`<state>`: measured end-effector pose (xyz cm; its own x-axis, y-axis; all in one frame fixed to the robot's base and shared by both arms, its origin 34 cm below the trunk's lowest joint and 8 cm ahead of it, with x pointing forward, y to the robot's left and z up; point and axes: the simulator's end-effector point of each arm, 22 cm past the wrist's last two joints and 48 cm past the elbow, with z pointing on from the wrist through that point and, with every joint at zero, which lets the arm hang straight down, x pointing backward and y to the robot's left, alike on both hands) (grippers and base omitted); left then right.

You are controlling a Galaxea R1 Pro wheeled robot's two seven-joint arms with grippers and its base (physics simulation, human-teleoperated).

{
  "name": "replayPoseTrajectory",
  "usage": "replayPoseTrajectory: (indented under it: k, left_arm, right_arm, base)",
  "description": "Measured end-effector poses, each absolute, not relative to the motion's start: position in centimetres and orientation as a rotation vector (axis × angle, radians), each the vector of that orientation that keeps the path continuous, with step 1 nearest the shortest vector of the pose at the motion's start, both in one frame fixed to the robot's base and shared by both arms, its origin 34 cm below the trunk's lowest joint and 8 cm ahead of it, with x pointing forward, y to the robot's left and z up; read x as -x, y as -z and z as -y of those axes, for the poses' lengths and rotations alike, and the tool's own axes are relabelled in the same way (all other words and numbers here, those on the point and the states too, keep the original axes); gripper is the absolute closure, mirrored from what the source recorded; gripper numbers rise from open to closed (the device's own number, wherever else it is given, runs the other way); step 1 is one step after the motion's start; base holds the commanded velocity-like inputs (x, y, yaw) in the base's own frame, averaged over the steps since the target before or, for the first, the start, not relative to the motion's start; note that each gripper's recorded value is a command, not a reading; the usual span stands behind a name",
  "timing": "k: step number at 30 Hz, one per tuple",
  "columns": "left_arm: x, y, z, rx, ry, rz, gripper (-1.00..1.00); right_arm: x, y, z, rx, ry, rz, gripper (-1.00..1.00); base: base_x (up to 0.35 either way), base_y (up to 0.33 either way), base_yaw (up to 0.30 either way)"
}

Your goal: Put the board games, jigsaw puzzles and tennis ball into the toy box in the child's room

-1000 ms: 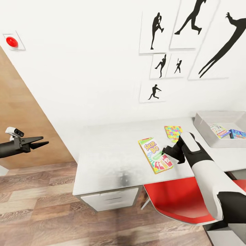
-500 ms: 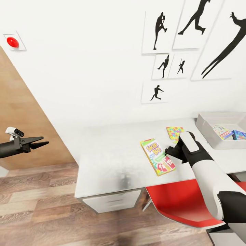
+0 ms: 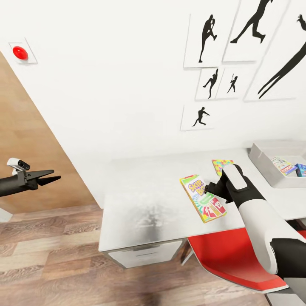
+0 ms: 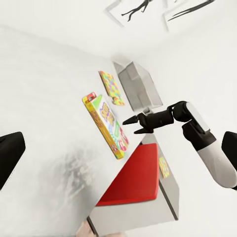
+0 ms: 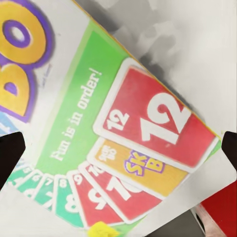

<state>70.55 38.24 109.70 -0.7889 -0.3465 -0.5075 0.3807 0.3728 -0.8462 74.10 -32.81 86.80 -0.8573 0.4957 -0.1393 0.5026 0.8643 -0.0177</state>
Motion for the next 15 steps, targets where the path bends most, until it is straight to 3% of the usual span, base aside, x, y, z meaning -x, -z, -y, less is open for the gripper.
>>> replayPoseTrajectory:
  k: [15]
  left_arm:
    - [-70.7,-108.7,-38.2,-0.017,1.473,-2.013,-1.0]
  right_arm:
    - [-73.8,-85.7,32.6,-0.777,0.085,-2.928,-1.0]
  base:
    - [0.001,0.041,0.0]
